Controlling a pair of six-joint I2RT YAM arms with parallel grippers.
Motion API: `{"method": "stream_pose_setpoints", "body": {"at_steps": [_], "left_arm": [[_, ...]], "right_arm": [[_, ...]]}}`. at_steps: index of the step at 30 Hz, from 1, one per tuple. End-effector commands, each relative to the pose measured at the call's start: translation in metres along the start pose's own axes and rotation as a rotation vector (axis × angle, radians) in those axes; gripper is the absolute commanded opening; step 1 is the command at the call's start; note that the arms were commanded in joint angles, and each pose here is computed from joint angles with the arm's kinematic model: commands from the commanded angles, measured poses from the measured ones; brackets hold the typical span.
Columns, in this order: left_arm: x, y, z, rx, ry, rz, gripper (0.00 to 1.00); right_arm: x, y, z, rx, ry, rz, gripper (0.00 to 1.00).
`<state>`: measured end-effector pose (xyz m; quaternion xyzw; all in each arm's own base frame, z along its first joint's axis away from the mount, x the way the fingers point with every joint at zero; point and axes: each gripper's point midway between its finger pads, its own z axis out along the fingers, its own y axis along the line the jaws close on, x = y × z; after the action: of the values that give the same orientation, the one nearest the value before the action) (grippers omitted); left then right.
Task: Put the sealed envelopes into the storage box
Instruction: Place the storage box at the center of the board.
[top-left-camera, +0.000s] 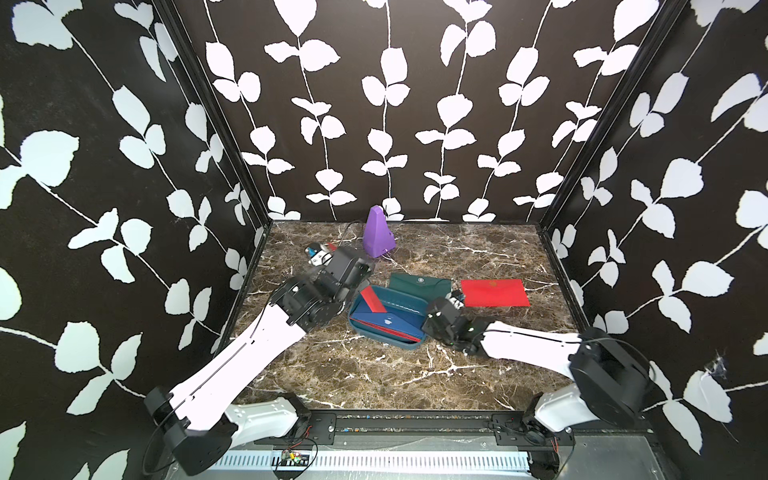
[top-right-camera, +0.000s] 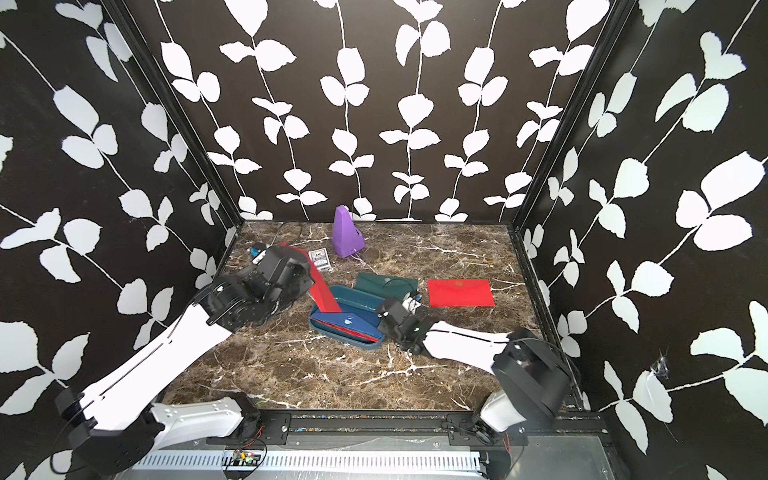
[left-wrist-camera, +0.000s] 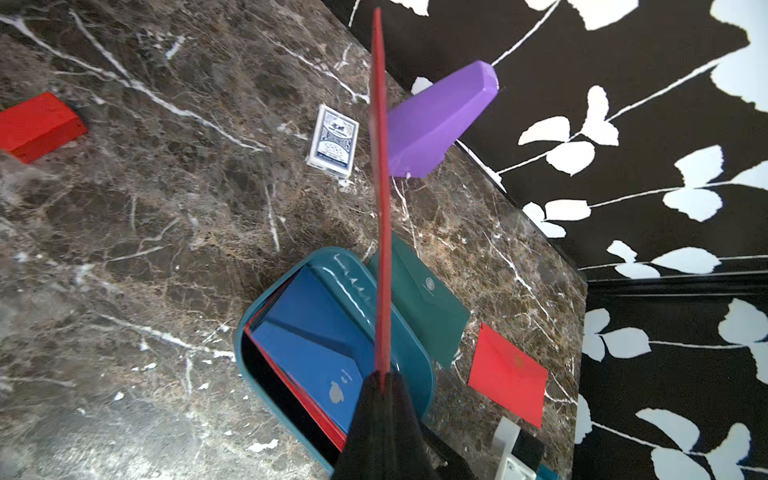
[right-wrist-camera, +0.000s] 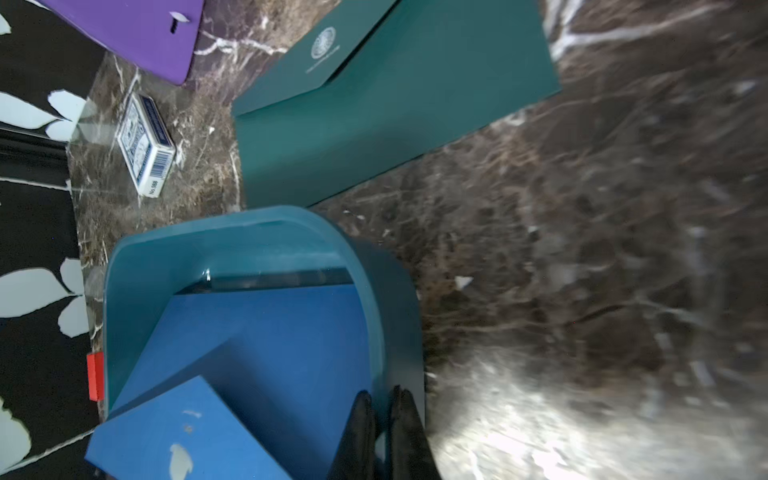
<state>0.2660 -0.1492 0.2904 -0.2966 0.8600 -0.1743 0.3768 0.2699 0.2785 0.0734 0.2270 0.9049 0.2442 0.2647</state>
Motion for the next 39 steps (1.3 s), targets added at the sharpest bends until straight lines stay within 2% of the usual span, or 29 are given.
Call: {"method": "stream_pose_setpoints", "body": {"at_steps": [1,5,7,9,13,15,21,22,28,33,39], "left_arm": [[-0.002,0.026,0.001,-0.085,-0.042,-0.012,0.0],[-0.002,0.034,0.006,-0.124,-0.063,-0.011,0.0],[-0.003,0.036,0.009,-0.144,-0.078,-0.007,0.0],[-0.004,0.039,0.011,-0.16,-0.098,-0.015,0.0],[-0.005,0.034,0.021,-0.17,-0.123,-0.028,0.0],[-0.002,0.029,0.028,-0.175,-0.121,-0.031,0.0],[0.016,0.022,0.059,-0.196,-0.107,-0.072,0.0],[0.018,0.022,0.064,-0.197,-0.111,-0.085,0.0],[0.032,0.03,0.085,-0.214,-0.125,-0.16,0.0],[0.055,0.045,0.098,-0.242,-0.1,-0.246,0.0],[0.072,0.057,0.103,-0.285,-0.123,-0.277,0.0]], "right_arm": [[0.001,0.04,0.01,-0.08,-0.057,0.102,0.0],[0.022,0.073,0.023,-0.124,0.007,0.09,0.0],[0.032,0.089,0.027,-0.16,0.047,0.078,0.04],[0.041,0.095,0.029,-0.176,0.086,0.067,0.13],[0.044,0.09,0.019,-0.187,0.114,0.027,0.4],[0.038,0.081,0.008,-0.164,0.107,-0.021,0.48],[-0.009,0.044,-0.028,-0.068,0.018,-0.147,0.71],[-0.017,0.04,-0.033,-0.061,0.007,-0.162,0.78],[-0.048,0.028,-0.051,-0.044,-0.032,-0.216,0.8],[-0.047,0.033,-0.052,-0.034,-0.005,-0.285,0.8],[-0.041,0.04,-0.043,-0.056,0.033,-0.305,0.8]]}}
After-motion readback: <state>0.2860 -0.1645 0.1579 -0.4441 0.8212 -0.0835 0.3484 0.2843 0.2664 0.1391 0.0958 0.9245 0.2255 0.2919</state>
